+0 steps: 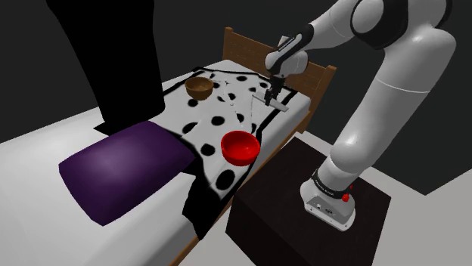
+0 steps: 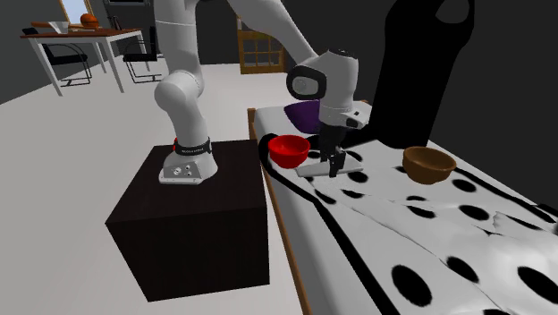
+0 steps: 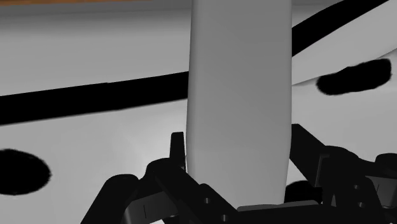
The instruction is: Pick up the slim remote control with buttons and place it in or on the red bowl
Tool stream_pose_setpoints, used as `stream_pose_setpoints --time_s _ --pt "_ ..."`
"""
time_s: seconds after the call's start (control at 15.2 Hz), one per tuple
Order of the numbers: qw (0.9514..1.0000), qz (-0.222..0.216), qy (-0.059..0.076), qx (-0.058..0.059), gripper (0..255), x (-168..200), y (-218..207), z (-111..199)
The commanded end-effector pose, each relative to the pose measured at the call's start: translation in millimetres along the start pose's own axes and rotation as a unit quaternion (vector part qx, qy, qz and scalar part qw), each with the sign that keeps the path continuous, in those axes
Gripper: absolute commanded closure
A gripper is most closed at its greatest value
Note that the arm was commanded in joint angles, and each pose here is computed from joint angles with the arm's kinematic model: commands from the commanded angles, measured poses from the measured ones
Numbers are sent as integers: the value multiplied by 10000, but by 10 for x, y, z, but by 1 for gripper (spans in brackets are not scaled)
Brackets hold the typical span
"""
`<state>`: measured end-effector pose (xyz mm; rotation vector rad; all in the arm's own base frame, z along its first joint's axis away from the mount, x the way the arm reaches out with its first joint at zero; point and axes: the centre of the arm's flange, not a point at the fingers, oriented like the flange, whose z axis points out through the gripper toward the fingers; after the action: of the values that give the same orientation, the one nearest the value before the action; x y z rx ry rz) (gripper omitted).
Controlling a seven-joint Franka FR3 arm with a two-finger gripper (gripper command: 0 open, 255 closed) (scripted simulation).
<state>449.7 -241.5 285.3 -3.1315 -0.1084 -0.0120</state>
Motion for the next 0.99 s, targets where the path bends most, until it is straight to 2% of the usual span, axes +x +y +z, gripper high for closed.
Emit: stream_pose_setpoints --time_s 0.0,0.92 --pt "10000 0 -1 0 255 -14 -11 -72" --pt "10000 0 -1 0 255 -292 -1838 -74"
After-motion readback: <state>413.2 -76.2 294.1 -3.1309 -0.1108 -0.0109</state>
